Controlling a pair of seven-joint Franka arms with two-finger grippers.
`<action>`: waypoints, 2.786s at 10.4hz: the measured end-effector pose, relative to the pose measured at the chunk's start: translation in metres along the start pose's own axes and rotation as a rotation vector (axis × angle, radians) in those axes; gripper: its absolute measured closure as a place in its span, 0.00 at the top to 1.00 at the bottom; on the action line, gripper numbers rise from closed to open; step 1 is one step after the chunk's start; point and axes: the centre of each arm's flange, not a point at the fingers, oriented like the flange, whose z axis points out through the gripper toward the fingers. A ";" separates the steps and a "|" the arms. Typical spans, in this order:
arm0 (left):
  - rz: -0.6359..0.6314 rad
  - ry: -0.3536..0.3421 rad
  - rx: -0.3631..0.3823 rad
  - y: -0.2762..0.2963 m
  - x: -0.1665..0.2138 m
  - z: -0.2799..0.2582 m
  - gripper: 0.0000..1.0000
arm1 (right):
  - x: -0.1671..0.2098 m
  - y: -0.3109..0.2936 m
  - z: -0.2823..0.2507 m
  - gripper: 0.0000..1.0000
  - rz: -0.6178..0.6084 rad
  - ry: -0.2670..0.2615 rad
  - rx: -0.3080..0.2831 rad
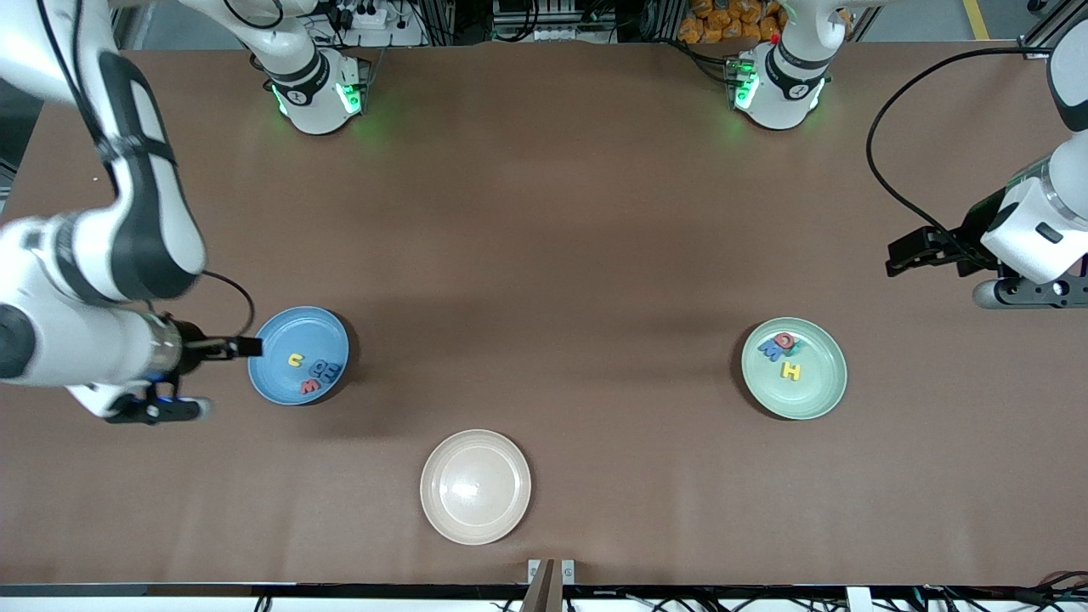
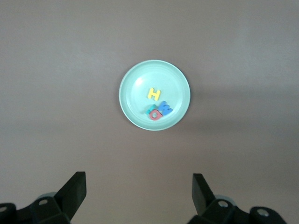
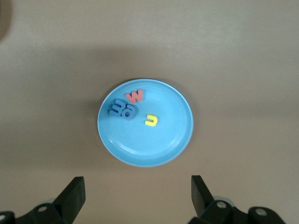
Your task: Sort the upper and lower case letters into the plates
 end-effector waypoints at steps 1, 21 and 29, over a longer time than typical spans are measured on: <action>0.004 0.006 0.009 0.001 0.000 -0.001 1.00 | -0.011 0.008 -0.019 1.00 0.012 0.009 0.004; 0.084 0.021 -0.002 0.004 0.001 -0.005 1.00 | -0.144 0.018 -0.102 1.00 0.067 0.171 0.005; 0.099 0.022 -0.002 0.013 0.000 -0.005 1.00 | -0.153 -0.001 -0.111 1.00 0.042 0.188 0.013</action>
